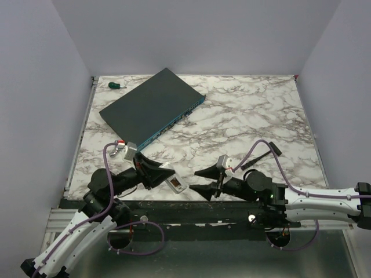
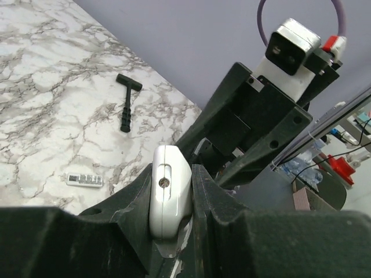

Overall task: Load the batteries into the remote control
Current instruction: Load the battery into the remote control, then pick up the battery from the center of the board.

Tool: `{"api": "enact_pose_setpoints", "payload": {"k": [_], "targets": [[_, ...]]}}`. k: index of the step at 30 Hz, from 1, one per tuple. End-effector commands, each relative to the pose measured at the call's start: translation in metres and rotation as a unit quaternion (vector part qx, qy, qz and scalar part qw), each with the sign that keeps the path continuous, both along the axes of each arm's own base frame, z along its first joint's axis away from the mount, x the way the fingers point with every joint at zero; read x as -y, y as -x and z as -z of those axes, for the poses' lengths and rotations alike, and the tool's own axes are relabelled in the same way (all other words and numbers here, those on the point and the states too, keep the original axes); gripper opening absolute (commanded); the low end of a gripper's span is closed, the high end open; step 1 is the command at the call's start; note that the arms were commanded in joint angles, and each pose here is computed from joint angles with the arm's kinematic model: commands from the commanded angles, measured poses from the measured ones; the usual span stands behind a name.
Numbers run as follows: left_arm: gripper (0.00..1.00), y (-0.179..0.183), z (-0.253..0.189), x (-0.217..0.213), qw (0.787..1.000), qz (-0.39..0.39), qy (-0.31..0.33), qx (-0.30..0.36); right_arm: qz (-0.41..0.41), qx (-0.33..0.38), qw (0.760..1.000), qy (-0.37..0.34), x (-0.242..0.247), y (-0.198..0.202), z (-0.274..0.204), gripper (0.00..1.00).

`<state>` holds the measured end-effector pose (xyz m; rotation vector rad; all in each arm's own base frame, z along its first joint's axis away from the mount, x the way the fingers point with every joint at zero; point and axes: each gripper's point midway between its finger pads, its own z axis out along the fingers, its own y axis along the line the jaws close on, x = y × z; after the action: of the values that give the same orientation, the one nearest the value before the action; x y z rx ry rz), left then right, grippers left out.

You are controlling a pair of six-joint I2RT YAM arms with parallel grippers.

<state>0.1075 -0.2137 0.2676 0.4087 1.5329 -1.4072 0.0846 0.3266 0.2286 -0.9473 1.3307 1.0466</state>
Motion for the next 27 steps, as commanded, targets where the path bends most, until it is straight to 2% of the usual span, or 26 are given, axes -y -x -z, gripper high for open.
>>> {"api": "enact_pose_setpoints", "payload": {"k": [1,3,5,8,11,13,17,19,23,27], "targets": [[0.0,-0.011,0.003,-0.005,0.999,-0.038,-0.006,-0.017,0.22,-0.126,0.967,-0.037,0.024,-0.062,-0.011,0.64],[0.0,-0.026,0.02,-0.014,0.992,-0.089,-0.037,-0.082,0.329,-0.137,0.934,0.016,0.045,-0.088,-0.002,0.7],[0.0,-0.035,0.037,-0.019,0.983,-0.12,-0.067,-0.121,0.385,-0.144,0.91,0.059,0.056,-0.107,0.005,0.73],[0.0,-0.037,0.047,-0.013,0.981,-0.11,-0.063,-0.147,0.404,-0.207,0.888,0.067,0.068,-0.151,0.014,0.73],[0.0,-0.034,0.049,-0.008,0.982,-0.093,-0.05,-0.159,0.429,-0.217,0.873,0.08,0.088,-0.195,0.021,0.73],[0.0,-0.034,0.052,-0.008,0.98,-0.095,-0.05,-0.168,0.414,-0.208,0.878,0.122,0.084,-0.217,0.033,0.73],[0.0,-0.031,0.055,-0.013,0.979,-0.101,-0.057,-0.168,0.391,-0.135,0.884,0.216,0.073,-0.255,0.06,0.73],[0.0,-0.029,0.057,-0.018,0.978,-0.106,-0.066,-0.167,0.364,-0.133,0.89,0.242,0.071,-0.273,0.079,0.73],[0.0,-0.025,0.065,-0.024,0.975,-0.113,-0.079,-0.176,0.311,-0.132,0.908,0.248,0.067,-0.315,0.106,0.73],[0.0,-0.022,0.069,-0.025,0.974,-0.11,-0.084,-0.18,0.283,-0.135,0.913,0.262,0.059,-0.353,0.127,0.77]]}}
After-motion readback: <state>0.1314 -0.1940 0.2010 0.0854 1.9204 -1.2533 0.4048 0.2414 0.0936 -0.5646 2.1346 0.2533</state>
